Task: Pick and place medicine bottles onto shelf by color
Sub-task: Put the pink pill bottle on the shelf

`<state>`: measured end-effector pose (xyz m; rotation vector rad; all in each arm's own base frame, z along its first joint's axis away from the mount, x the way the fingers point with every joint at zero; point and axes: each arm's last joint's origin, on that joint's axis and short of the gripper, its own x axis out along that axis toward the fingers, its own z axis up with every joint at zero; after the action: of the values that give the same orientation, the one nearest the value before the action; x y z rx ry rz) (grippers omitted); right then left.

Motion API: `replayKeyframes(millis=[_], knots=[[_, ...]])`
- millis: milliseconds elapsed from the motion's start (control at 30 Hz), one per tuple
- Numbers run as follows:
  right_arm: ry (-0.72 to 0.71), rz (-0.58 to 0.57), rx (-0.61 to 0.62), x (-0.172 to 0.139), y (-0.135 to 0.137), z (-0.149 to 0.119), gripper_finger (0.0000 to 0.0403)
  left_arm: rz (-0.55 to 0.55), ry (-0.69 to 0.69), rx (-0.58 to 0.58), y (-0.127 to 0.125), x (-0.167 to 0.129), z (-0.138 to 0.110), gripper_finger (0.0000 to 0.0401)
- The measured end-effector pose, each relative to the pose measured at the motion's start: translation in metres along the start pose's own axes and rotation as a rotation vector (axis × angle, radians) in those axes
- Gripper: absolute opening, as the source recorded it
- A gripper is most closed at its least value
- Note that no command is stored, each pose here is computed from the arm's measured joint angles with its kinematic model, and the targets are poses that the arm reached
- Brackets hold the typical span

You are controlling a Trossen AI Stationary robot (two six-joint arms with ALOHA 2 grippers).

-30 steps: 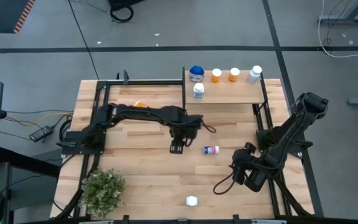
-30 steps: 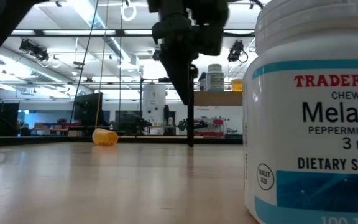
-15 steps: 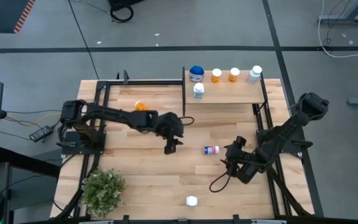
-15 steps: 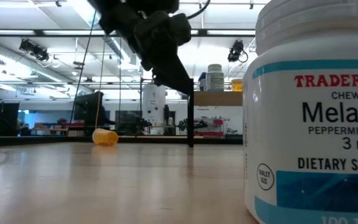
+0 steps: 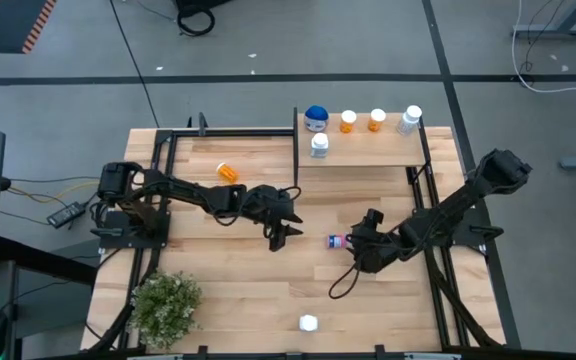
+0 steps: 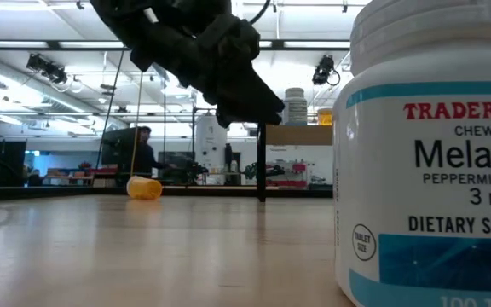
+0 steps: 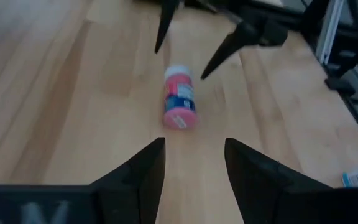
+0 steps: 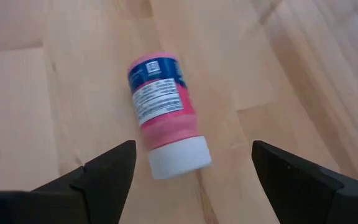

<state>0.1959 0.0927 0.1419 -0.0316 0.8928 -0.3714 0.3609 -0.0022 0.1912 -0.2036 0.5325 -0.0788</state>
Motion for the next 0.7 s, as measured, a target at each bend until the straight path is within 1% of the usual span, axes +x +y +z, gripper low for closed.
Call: replayKeyframes(millis=[167,333,433,567,700], knots=[[0.045,0.046,-0.012,0.003,-0.002,0.002,0.033,-0.021,-0.085,0.015,-0.003,0.0,0.008,0.0177],[0.051,0.056,-0.054,0.004,-0.003,0.002,0.0329,-0.033,-0.177,0.026,-0.004,-0.002,0.017,0.0175],[0.048,0.065,-0.063,0.005,-0.003,0.0,0.0322,-0.034,-0.191,0.029,-0.004,-0.002,0.018,0.0172],[0.058,0.096,-0.059,0.012,-0.006,-0.013,0.0312,-0.034,-0.196,0.037,-0.004,-0.002,0.019,0.0174],[0.047,0.076,-0.044,0.013,-0.007,-0.015,0.0307,-0.034,-0.196,0.038,-0.004,-0.002,0.019,0.0172]])
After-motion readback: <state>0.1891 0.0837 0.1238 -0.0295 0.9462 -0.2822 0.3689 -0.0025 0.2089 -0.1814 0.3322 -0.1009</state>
